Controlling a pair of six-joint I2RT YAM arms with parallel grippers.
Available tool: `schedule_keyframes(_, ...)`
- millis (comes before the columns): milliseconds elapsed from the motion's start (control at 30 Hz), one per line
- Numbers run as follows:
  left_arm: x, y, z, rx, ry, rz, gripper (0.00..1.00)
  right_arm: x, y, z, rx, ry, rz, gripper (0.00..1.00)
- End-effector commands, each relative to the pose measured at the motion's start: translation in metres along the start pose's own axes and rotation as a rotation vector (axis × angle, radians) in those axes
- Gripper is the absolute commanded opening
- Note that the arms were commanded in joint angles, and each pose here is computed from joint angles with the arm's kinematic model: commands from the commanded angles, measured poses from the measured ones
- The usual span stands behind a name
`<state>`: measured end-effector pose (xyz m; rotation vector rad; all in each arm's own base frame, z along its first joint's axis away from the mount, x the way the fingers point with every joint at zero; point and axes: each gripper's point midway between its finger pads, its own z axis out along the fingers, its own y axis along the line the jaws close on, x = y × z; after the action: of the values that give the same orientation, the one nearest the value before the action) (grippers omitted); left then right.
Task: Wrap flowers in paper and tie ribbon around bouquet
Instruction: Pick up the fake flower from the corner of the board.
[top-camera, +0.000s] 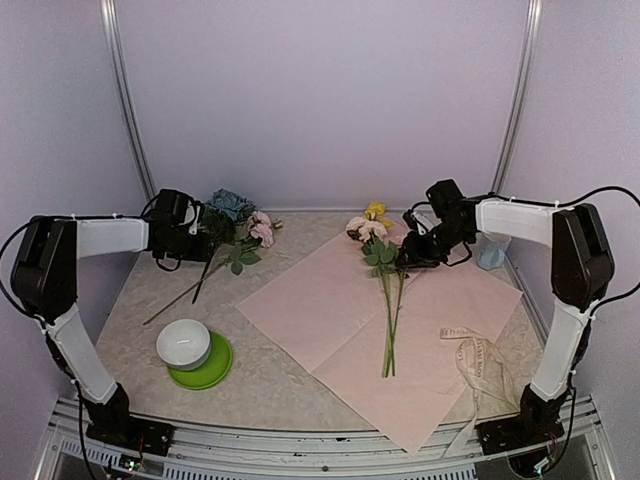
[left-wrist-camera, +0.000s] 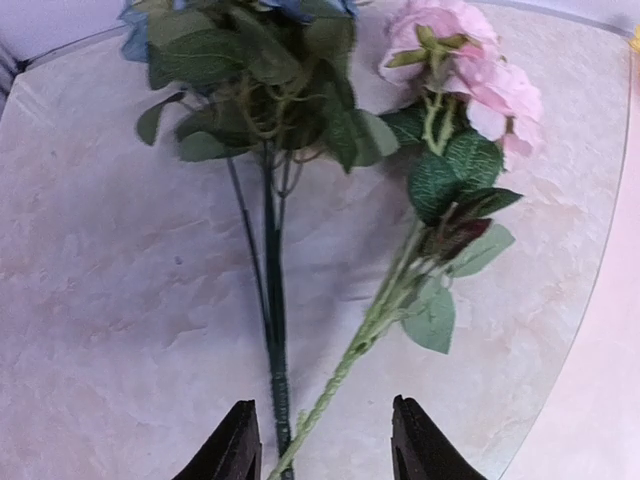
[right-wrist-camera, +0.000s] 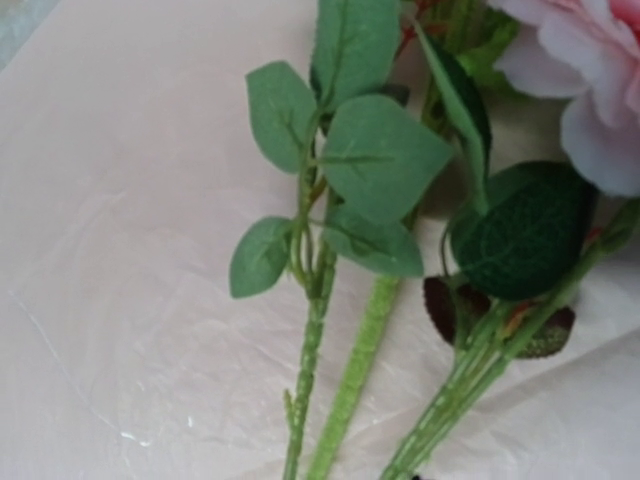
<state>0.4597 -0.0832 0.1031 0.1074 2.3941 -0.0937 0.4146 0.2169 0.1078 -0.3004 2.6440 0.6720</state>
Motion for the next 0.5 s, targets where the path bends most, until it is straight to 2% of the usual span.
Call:
schedule_keyframes(0,0.002,-0.019,0.015,0.038,0.023,0.103,0.47,0.002,0.003,-0.010,-0.003,-0.005,-0.015,0.37)
schedule_keyframes(133,0.007,-0.021,0.038,0.030,0.074,0.147,0.56,0.004,0.002,-0.011,0.004,-0.005,-0.017,0.37)
schedule_keyframes(333,0.023,-0.017,0.064,0.011,0.120,0.198,0.58,0.008,0.001,-0.009,0.003,0.007,-0.017,0.38)
schedule_keyframes(467,0.027,-0.043,0.070,0.084,0.115,0.247,0.55,0.008,0.001,-0.006,-0.007,0.014,-0.016,0.38)
